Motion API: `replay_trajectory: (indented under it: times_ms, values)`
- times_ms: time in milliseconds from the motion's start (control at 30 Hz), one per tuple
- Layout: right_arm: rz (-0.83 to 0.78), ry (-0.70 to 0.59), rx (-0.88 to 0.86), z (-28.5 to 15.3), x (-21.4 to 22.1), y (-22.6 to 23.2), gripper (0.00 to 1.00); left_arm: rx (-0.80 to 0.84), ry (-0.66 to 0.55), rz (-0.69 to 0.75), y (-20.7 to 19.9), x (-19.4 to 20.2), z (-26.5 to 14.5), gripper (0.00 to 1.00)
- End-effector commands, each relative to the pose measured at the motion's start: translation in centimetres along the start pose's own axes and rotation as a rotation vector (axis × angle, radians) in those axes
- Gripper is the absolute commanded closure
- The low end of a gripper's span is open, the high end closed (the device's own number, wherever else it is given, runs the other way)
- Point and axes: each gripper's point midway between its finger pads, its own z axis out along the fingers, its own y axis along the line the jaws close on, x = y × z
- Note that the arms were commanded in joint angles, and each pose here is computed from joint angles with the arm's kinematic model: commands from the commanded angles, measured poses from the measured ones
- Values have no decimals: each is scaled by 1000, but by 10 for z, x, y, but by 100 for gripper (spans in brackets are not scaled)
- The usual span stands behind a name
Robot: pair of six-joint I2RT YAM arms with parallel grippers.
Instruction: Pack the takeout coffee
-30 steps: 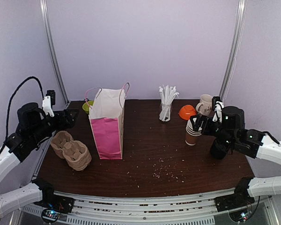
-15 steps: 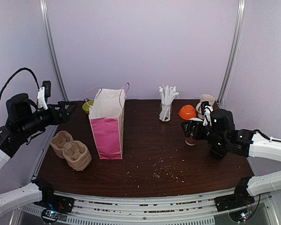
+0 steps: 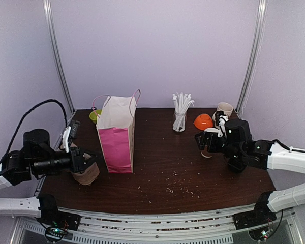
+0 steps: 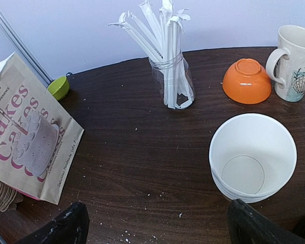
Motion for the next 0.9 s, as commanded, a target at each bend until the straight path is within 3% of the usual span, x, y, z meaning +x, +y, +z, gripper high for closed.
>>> replay_trajectory:
  times_ms: [0, 67, 133, 300, 467, 600, 767, 867]
  values:
    - [16, -33, -12, -4, -10, 5, 3, -82, 4, -5, -12, 21, 19, 77]
    - [19, -28, -12, -4, -9, 5, 3, -134, 52, 58, -16, 33, 37, 78]
    - [26, -23, -9, -5, -7, 4, 3, -218, 92, 98, -6, 46, 58, 87]
    - [39, -37, 10, -10, -8, -1, 3, -315, 93, 129, 8, 54, 88, 100]
    - [47, -38, 8, -12, -6, -3, 3, -394, 119, 109, 32, 64, 100, 100]
    - [46, -14, -3, -9, 2, -2, 3, -394, 97, 84, 36, 61, 87, 100]
    - [24, 3, -2, -6, 6, -2, 3, -368, 99, 3, 42, 55, 42, 76]
    - [13, 7, 6, -4, 7, -3, 3, -469, 153, -49, 65, 65, 12, 71]
